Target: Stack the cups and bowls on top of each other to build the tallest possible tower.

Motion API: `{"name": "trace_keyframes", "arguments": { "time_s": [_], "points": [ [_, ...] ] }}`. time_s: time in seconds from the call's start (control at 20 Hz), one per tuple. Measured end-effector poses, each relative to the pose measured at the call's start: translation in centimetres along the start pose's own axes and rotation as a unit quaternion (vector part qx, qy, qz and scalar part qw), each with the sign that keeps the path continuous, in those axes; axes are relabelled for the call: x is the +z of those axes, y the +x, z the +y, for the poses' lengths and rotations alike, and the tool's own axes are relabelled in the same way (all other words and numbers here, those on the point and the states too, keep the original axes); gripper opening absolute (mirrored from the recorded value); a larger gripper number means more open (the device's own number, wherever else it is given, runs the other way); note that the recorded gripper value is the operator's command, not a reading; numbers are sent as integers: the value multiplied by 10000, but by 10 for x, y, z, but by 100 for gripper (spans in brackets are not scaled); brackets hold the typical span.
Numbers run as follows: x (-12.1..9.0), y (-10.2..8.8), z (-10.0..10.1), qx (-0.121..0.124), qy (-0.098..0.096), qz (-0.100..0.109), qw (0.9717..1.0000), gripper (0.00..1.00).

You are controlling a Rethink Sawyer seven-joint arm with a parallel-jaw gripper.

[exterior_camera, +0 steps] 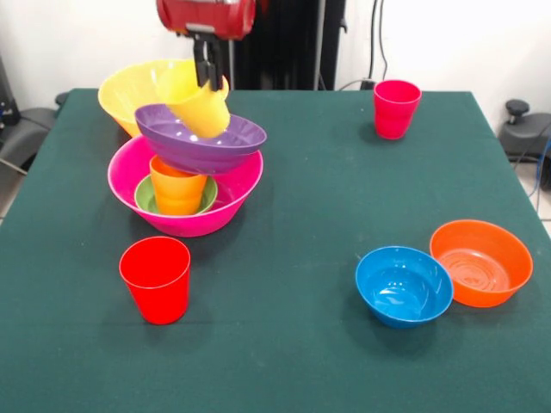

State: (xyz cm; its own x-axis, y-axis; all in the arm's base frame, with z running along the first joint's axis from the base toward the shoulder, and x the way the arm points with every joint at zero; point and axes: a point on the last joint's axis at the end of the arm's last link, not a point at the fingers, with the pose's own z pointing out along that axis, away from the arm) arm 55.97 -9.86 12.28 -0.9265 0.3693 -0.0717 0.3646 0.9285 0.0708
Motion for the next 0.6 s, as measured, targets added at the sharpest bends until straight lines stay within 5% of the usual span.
{"name": "trace_keyframes", "arguments": {
  "time_s": [0.25,0.6],
  "points": [
    [30,12,2,67,-189,201,9996,0],
    [45,17,-4,174,-266,357,9989,0]
  ]
}}
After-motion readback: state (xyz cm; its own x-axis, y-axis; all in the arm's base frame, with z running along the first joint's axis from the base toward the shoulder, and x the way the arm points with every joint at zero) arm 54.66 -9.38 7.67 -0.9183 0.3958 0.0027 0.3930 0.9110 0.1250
